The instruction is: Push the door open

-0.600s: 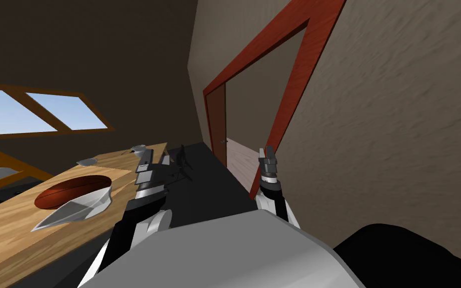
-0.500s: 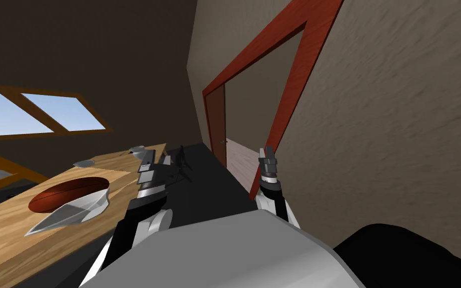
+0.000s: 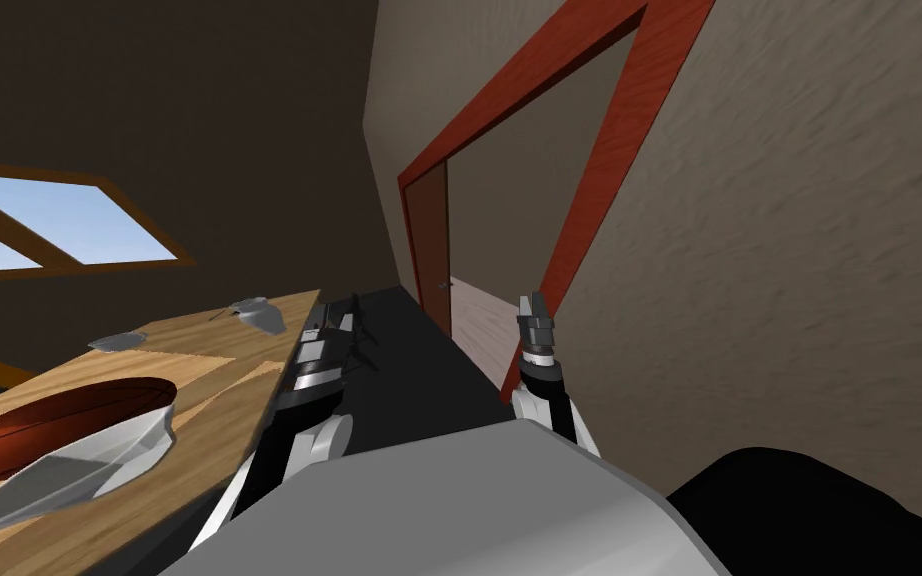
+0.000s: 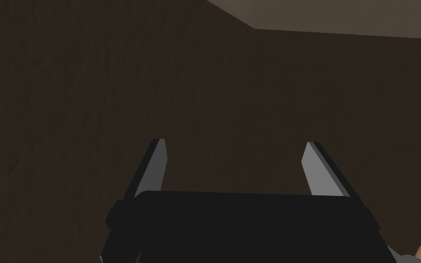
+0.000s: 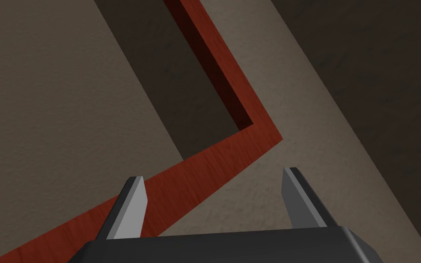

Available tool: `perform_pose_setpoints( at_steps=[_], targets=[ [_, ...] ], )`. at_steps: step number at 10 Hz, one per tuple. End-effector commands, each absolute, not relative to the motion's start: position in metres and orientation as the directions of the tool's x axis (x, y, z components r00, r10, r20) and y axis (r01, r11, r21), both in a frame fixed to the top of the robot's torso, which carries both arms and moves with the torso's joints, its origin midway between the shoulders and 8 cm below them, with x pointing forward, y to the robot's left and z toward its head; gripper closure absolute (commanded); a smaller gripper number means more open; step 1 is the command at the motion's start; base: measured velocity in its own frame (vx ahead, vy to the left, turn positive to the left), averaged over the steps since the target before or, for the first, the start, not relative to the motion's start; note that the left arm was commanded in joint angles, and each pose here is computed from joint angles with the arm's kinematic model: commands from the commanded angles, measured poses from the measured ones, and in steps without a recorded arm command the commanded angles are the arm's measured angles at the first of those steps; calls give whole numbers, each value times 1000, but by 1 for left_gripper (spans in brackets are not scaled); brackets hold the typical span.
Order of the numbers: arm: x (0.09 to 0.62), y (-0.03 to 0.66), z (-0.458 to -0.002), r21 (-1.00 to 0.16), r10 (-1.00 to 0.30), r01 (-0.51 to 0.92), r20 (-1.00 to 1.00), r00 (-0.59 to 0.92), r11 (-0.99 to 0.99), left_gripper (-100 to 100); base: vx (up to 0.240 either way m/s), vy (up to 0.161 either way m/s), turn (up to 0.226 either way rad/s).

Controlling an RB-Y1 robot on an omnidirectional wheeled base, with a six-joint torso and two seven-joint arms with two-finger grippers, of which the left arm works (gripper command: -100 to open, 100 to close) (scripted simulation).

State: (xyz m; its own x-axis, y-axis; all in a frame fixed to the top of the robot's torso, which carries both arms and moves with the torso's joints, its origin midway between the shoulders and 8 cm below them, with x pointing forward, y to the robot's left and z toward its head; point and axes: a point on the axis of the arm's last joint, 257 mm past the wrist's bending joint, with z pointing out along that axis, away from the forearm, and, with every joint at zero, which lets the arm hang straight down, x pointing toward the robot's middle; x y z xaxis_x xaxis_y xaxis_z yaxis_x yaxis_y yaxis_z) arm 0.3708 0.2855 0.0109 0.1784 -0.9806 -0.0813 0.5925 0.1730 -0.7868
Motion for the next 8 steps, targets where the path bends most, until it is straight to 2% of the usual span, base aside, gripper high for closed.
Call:
perform_pose_setpoints(
  at_steps=[1,8],
  targets=[
    [377,283,1,-794,-983,585,-82,163,164,-100,109,35,-90],
    [407,268,-46,-832,-992,541,-83,94,121,-100,121,54,-94]
  ],
)
